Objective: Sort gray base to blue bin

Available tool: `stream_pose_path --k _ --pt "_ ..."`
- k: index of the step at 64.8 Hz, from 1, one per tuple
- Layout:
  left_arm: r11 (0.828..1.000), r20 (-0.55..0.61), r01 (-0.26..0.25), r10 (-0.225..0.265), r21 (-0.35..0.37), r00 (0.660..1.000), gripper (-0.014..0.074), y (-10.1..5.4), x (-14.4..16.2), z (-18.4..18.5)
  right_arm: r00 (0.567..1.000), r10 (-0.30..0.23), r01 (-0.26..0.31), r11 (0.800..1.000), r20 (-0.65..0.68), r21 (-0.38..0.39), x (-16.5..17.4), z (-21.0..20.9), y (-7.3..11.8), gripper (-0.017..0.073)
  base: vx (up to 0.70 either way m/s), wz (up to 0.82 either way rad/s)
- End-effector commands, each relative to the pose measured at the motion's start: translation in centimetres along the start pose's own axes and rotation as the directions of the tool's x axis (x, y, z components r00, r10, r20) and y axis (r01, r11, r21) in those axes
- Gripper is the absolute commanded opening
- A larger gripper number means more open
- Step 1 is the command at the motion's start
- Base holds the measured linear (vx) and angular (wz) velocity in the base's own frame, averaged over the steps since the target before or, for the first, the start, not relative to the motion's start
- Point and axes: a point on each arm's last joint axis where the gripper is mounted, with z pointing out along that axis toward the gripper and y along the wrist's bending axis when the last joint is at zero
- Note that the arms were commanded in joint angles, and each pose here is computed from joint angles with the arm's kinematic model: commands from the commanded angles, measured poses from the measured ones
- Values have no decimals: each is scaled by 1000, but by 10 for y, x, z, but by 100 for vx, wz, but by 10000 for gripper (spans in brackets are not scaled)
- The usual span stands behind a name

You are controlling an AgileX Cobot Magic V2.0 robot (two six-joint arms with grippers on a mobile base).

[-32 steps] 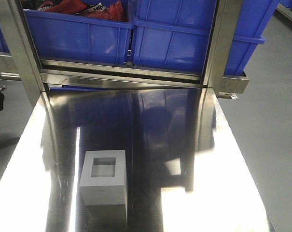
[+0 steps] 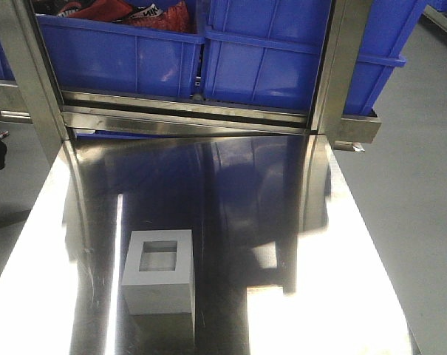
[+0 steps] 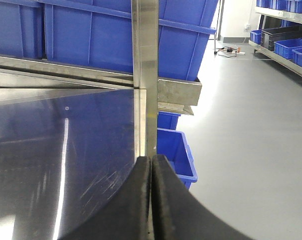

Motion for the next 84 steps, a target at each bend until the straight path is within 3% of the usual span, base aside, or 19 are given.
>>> stream_pose_path --k 1,84 --pt "1000 57 5 -6 15 998 -6 -1 2 0 997 -11 11 1000 71 3 -2 0 0 -9 0 0" --pt "1000 76 4 -6 16 997 -6 -1 -1 -1 997 -11 11 1000 71 3 -2 0 0 -9 0 0"
